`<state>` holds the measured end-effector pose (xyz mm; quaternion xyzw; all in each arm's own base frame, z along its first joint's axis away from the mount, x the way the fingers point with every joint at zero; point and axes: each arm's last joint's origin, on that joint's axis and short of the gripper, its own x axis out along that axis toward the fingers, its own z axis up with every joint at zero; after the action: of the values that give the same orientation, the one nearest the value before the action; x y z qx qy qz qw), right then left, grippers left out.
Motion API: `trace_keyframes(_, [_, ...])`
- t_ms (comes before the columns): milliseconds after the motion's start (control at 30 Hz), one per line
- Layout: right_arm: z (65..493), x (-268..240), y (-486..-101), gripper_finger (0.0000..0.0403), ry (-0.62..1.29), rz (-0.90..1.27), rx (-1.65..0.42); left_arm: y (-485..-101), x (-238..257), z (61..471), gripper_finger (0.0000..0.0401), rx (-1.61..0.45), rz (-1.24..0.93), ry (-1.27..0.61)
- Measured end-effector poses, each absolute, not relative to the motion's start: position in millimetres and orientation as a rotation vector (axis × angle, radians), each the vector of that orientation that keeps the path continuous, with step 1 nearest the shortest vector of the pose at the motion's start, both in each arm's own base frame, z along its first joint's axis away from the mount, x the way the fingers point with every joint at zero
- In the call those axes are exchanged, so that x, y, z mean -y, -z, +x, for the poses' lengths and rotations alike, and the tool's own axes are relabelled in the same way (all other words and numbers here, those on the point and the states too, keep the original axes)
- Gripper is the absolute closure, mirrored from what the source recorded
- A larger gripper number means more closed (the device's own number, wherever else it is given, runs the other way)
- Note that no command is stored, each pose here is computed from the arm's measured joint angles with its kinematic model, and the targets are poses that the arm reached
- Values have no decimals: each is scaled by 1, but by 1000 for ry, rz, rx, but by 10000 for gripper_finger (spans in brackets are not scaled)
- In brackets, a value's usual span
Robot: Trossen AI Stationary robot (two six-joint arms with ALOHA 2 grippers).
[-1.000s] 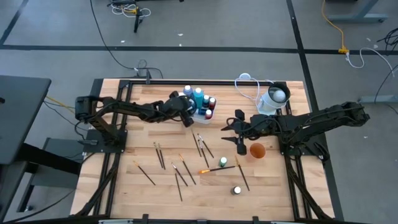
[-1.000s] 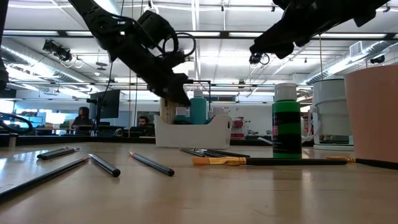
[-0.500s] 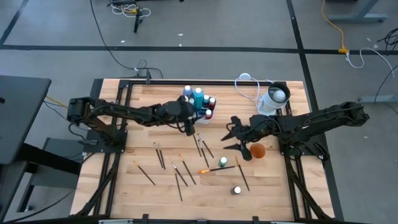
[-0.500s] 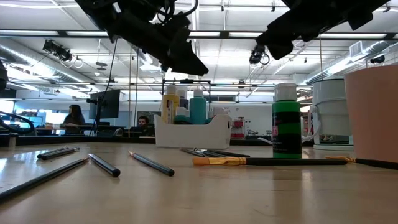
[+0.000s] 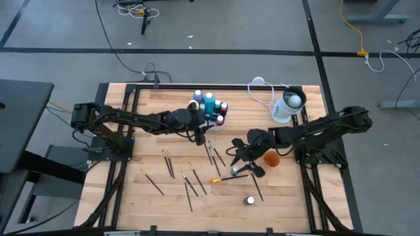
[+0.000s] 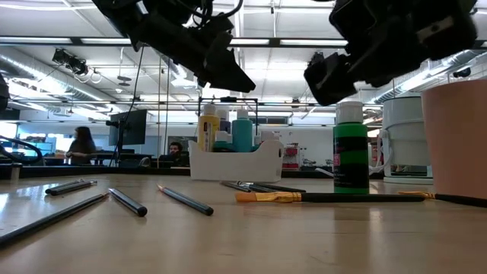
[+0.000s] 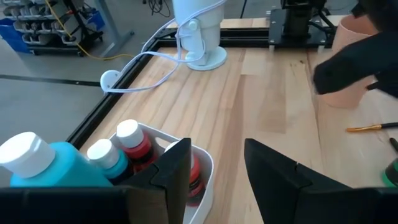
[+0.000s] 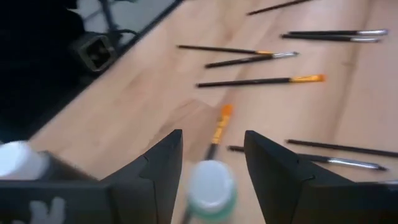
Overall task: Pick & Place Paint Supplies
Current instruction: Put the green paint bottle into the white bin
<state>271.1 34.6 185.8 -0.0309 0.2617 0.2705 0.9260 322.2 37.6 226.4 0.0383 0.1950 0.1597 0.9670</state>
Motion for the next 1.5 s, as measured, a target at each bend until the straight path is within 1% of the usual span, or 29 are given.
trace_keyframes(100, [273, -34, -182, 227, -549, -83, -542, -226, -38, 322, 242, -402, 89, -320])
trace_keyframes(267, [273, -36, -181, 227, -649, -131, -510, -225, -38, 322, 242, -409, 109, -316])
trace_keyframes(333, [273, -36, -181, 227, -656, -141, -508, -225, -38, 322, 242, -411, 124, -313])
trace_keyframes(533, [274, -35, -178, 227, -606, -167, -523, -225, -38, 322, 242, -417, 156, -306])
trace_keyframes(1233, [272, -35, -174, 227, -616, -146, -569, -225, -38, 322, 242, -420, 172, -303])
trace_keyframes(1500, [271, -33, -171, 227, -559, -106, -619, -225, -38, 322, 242, -420, 172, -303])
